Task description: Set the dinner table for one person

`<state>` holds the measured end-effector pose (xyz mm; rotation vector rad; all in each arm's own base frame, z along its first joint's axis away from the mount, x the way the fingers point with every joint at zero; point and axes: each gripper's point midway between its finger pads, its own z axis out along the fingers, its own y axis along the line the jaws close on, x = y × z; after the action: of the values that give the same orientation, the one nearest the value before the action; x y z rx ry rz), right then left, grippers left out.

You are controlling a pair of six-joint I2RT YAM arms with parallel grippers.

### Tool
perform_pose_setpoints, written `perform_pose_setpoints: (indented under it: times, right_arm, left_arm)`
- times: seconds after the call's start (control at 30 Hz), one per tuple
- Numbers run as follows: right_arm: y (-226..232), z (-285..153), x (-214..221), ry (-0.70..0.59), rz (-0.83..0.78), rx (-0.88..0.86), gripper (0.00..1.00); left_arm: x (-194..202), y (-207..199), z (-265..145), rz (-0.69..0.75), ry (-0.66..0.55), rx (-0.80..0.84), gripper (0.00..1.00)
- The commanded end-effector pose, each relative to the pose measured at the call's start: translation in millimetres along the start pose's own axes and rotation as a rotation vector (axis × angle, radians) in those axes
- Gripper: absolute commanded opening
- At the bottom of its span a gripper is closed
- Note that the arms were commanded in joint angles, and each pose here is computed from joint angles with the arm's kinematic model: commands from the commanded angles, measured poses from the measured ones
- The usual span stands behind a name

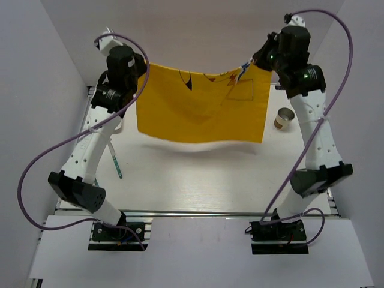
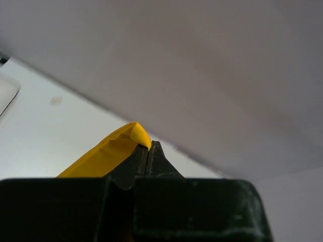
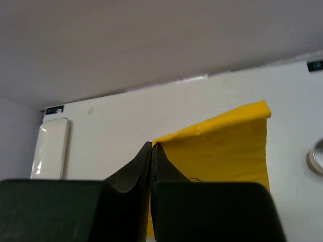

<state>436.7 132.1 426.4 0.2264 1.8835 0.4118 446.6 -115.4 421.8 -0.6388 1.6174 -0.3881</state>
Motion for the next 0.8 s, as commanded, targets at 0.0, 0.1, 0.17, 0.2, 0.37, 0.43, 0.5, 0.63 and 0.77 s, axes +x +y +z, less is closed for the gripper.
perform_pose_setpoints:
  times: [0.0,0.1,0.17,0.2,0.37,0.43,0.5,0.63,0.77]
  right_arm:
    - [29.5,-9.5,-65.2,-0.128,-0.064,-0.155,0.0]
    - [30.0,-3.9,-72.3,-0.132,-0.077,-0.225,0.0]
    - [22.4,1.3,-65.3,-0.127,-0.081,-0.248,0.0]
    - [21.0,5.0,-59.1,-0.114,-0.085,-0.257,0.0]
    - [7.6,5.6,-22.9,-0.061,-0.098,-0.293,0.0]
    - [-5.8,12.4,21.3,0.013,-0.079,-0.292,0.0]
    - [-32.5,22.8,91.3,0.143,-0.033,-0.26,0.0]
    - [-56.7,-3.7,176.0,0.2,0.071,-0.282,0.0]
    - [-81.0,-34.8,250.8,0.256,0.12,-0.292,0.89]
  left_arm:
    - [-78.8,-57.5,-2.7,0.007,-0.159,0.192,0.0]
    - [-104.4,-69.7,-1.2,0.004,-0.212,0.235,0.0]
    - [-121.6,-75.7,-16.2,-0.012,-0.255,0.286,0.0]
    - [-103.7,-64.8,-10.1,0.006,-0.227,0.27,0.0]
    - [-57.6,-12.9,-22.4,-0.037,-0.243,0.254,0.0]
    - [-6.4,31.0,-21.8,-0.04,-0.175,0.197,0.0]
    - [49.6,76.0,-19.1,-0.052,-0.076,0.116,0.0]
    - [138.5,145.5,-27.4,-0.083,0.088,0.006,0.22]
    - [179.4,191.6,-56.3,-0.09,0.178,-0.101,0.78]
